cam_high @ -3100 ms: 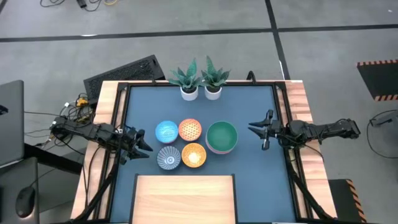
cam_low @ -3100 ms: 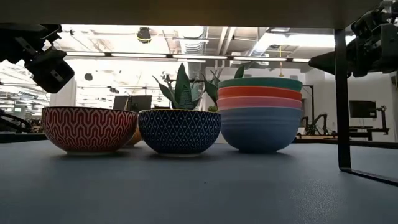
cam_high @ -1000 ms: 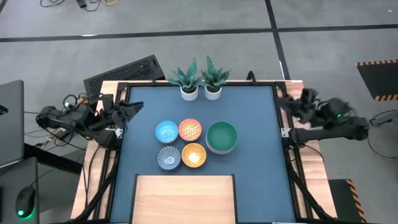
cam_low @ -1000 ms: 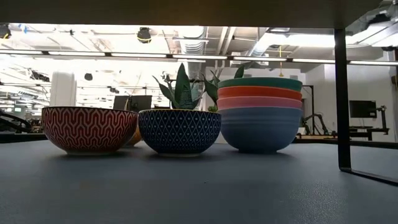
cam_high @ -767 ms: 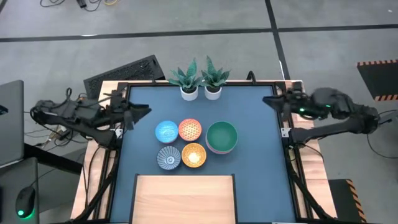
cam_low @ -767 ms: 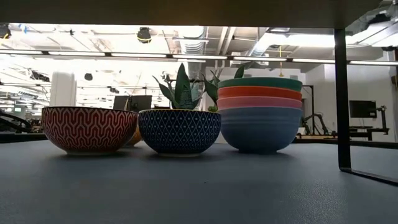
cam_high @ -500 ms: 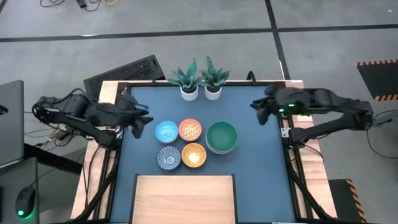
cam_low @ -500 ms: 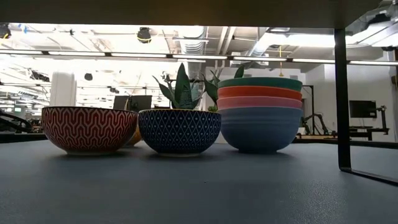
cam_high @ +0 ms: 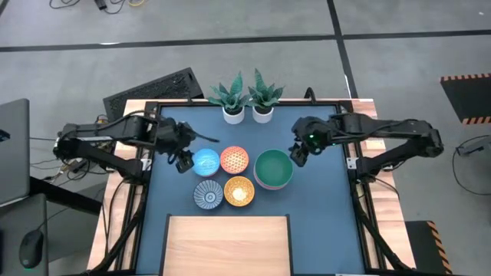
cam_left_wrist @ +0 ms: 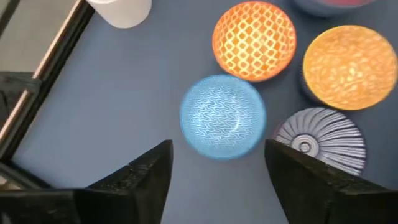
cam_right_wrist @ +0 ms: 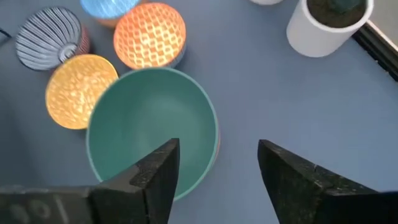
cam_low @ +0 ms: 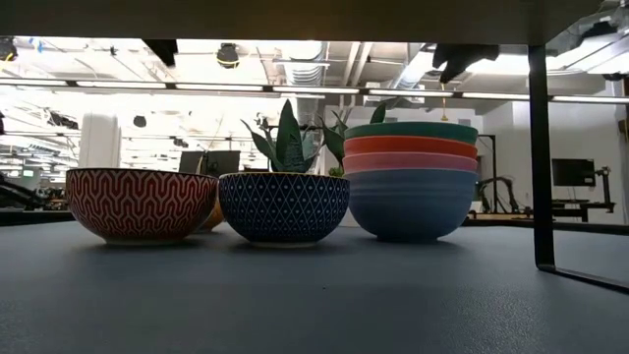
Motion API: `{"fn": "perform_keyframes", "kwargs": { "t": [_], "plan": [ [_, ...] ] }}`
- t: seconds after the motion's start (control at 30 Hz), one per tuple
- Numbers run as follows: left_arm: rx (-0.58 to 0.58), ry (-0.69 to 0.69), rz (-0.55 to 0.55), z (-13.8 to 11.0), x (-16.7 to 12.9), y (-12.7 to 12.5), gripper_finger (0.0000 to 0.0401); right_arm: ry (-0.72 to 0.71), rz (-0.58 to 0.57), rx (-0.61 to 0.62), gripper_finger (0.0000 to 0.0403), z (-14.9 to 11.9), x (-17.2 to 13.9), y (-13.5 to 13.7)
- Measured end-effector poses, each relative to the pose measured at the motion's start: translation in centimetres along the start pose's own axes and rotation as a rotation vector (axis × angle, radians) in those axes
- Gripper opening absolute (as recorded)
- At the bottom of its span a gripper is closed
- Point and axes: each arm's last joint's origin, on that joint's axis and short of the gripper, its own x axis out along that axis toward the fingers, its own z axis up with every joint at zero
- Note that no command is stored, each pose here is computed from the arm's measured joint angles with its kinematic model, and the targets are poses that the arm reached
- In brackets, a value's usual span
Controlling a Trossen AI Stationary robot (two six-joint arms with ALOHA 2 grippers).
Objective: Place and stack bowls onto a shelf
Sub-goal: Put the dark blue and white bowl on the shelf
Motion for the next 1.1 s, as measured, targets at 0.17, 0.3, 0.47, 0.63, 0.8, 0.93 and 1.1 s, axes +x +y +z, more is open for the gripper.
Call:
{"fn": "perform_keyframes", "kwargs": {
  "t": [0.17,0.3,0.47,0.63,0.8,0.93,1.1],
  "plan": [
    [-0.001,0.017,-0.067,0.3,3.3,1.8,0.0258,0.044,-0.022,-0.009,0.0245,0.2,1.7,0.5],
    [-0.004,-0.028,-0.161,0.6,5.7,3.1,0.0259,0.061,-0.03,-0.012,0.0245,0.4,2.7,0.8],
    [0.03,-0.044,-0.227,0.6,8.0,4.1,0.0259,0.059,-0.027,-0.011,0.0244,0.6,3.2,1.0],
    [0.147,0.055,-0.235,0.8,11.1,3.9,0.0259,0.045,-0.019,0.019,0.0244,0.7,3.2,1.1],
    [0.218,0.157,-0.223,1.0,14.7,3.6,0.0259,0.045,-0.018,0.029,0.0244,0.7,3.2,1.1],
    [0.263,0.231,-0.218,0.8,17.0,3.5,0.0259,0.044,-0.016,0.029,0.0244,0.7,3.2,1.1],
    [0.305,0.296,-0.221,0.5,19.1,3.3,0.0259,0.044,-0.015,0.053,0.0244,0.7,3.2,1.2]
  ]
}}
